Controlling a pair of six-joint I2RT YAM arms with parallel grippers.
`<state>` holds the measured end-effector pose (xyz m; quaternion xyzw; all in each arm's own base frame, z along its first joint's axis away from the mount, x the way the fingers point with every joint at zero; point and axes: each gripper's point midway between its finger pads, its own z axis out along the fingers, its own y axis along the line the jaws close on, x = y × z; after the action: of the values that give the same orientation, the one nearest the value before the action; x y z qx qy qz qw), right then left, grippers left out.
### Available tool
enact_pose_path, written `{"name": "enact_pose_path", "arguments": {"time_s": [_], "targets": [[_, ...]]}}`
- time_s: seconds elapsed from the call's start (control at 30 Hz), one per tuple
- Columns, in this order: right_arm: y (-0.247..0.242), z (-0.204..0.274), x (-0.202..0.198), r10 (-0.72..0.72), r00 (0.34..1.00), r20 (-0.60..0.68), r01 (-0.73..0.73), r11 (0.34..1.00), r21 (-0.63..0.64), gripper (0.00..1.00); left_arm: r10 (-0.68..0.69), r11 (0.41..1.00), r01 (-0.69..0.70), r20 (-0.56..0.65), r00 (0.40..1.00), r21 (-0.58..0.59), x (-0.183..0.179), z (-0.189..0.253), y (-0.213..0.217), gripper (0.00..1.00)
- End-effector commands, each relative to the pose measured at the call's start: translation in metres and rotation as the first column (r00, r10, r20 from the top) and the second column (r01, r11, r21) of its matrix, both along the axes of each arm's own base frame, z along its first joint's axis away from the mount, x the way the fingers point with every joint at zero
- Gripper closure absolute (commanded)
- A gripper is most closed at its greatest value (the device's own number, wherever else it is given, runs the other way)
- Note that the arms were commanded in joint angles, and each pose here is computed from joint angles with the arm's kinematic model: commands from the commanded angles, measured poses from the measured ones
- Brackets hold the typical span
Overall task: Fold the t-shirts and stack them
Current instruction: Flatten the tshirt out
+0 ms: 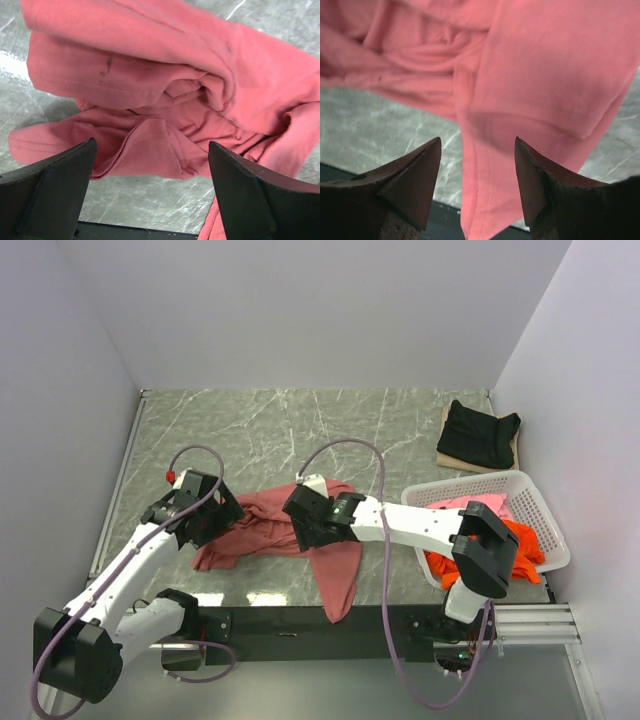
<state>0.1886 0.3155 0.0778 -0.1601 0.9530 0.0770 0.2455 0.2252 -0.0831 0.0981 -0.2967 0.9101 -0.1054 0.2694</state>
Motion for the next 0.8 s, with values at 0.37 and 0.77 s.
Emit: {"name": "enact_pose_path", "arguments": {"time_s": [0.37,0.77], "targets": [[0.018,-0.009,0.039,-0.006,1.0,-0.012,0.007,0.997,0.081,0.44,0.009,1.0,-0.009,0.014,1.0,0.005,0.004,-0.004,0.001,0.04],[-0.005,-0.036,0.046,-0.095,0.99,-0.102,0.107,0.988,0.115,0.61,-0.014,1.0,0.014,0.004,1.0,-0.009,0.014,-0.007,-0.007,0.03]]}}
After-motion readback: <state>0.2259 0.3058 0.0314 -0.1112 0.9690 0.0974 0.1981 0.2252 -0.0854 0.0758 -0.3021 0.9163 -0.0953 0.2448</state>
